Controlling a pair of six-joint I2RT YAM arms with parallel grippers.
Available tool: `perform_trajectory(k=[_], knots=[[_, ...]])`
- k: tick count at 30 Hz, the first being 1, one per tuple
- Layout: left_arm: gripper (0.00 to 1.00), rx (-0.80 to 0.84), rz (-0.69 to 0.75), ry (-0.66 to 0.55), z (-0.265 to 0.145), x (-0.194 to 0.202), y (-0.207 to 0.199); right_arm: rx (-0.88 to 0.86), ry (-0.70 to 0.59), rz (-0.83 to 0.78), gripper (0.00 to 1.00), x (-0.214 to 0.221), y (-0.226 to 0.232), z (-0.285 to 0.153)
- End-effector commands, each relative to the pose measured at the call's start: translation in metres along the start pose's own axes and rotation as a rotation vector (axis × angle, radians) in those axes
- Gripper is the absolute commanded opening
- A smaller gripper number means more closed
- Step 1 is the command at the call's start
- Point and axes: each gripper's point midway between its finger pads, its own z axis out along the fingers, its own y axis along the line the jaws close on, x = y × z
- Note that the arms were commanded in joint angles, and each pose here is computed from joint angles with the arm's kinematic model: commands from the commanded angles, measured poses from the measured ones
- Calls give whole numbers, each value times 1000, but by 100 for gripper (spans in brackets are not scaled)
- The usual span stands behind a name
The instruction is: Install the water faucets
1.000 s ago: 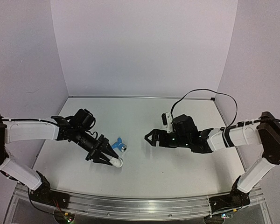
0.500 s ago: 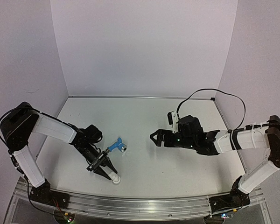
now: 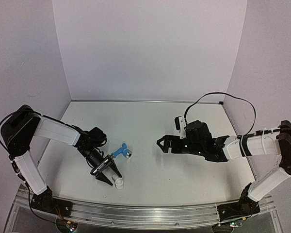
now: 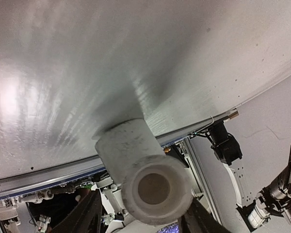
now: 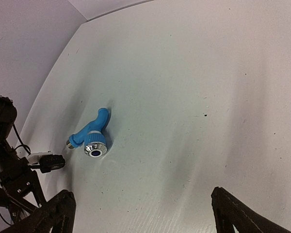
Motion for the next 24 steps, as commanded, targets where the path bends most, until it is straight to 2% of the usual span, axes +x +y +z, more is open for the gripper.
perform_trajectory(k=[1,6,10,12,16,18,24], knots=[[61,-30,15,-104,-19,-6,-1,-29,-28,7,98,-12,8,1],[80,-25,115,-265,-54,-8,-12,-37,-28,9,98,-12,10,-1],[89,-112,354,-487,-96,-17,-29,-73,-7,-38,98,-8,16,-1],[92,-140,504,-614,-119,-22,-52,-123,24,-106,98,-5,27,3],[94,-233,699,-919,-163,-37,-81,-135,90,-181,98,2,32,8],[93,-227,781,-1016,-172,-41,-90,-150,95,-201,98,3,34,5],[91,-141,918,-1127,-174,-51,-108,-159,94,-187,98,-1,38,0]])
